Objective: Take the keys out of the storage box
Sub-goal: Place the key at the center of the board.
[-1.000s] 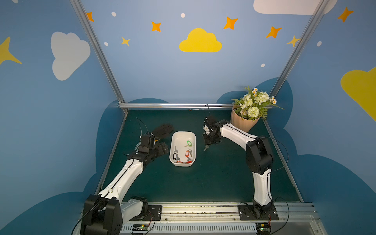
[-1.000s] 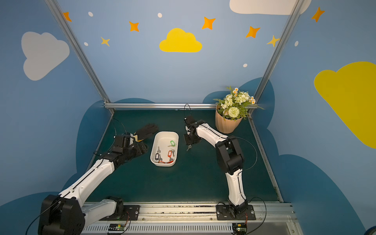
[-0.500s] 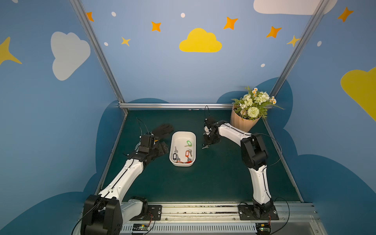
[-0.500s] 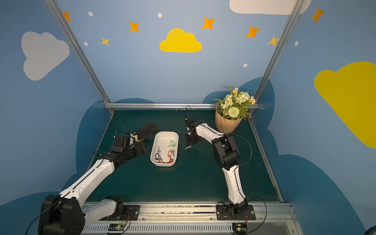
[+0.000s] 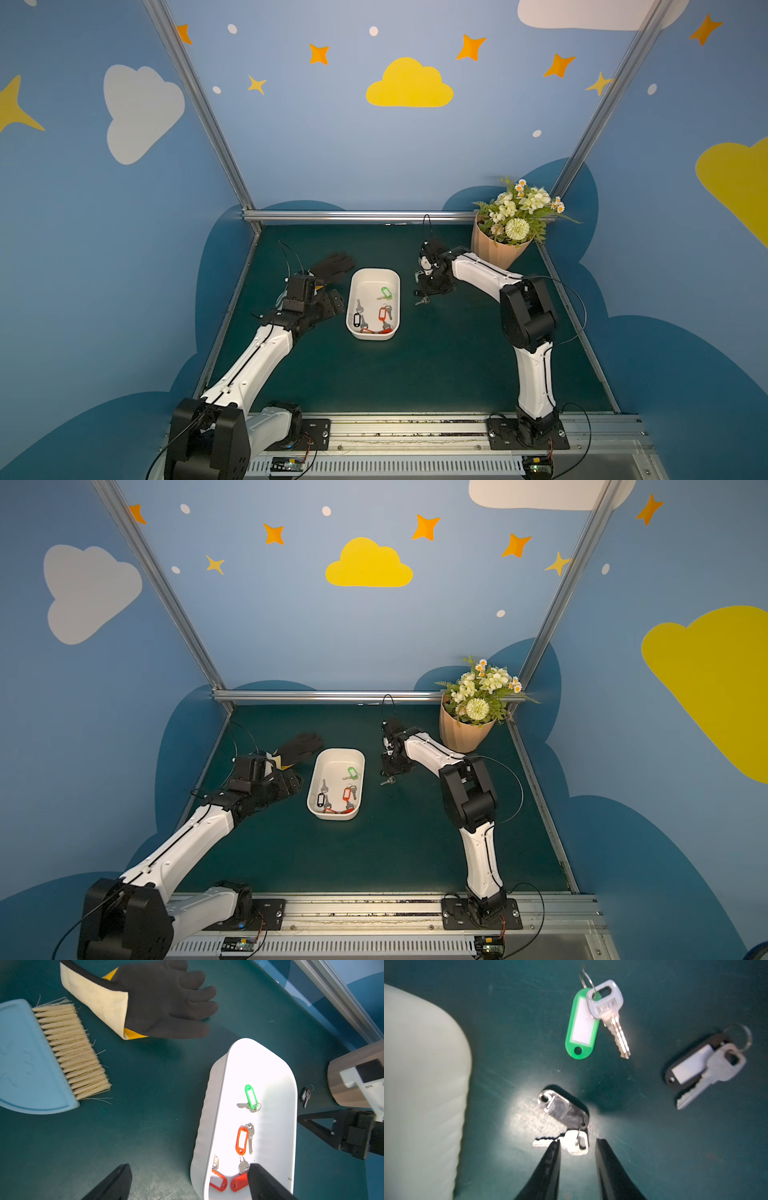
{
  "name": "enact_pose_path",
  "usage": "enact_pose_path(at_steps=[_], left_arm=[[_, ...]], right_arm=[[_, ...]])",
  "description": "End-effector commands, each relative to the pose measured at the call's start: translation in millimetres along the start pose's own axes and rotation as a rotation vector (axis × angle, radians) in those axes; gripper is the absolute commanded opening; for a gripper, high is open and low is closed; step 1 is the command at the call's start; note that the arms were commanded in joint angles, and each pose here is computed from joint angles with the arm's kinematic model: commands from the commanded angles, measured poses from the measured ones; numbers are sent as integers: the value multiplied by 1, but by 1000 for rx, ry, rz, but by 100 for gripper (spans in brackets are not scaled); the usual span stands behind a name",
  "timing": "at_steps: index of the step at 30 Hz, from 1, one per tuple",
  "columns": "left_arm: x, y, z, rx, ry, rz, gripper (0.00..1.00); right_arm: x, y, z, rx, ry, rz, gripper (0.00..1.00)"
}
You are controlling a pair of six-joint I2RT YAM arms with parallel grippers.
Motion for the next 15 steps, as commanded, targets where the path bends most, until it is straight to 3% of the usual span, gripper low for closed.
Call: enact_pose_path(at_steps=[1, 6, 12, 15], left_arm=[[-2, -6, -4, -24, 19, 25, 95], [-2, -7, -3, -30, 16, 33, 95], [-4, -3, -2, -11, 14, 57, 95], [-6, 1, -1, 6, 4, 83, 95]], right_arm=[[6, -45, -4, -112, -19, -44, 41], [10, -83, 3, -200, -34, -69, 52], [14, -123, 11, -290, -51, -96, 92], [17, -137, 15, -311, -73, -129, 98]])
Point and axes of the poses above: each gripper's point midway between its finger pads, its own y axis out along the fingers, its own x axis along the line the jaws close on, z = x × y, the point moved 10 cm from there along -y, back along the fingers, and after that the axes turned 4 degrees about y, right-handed, at the moved point
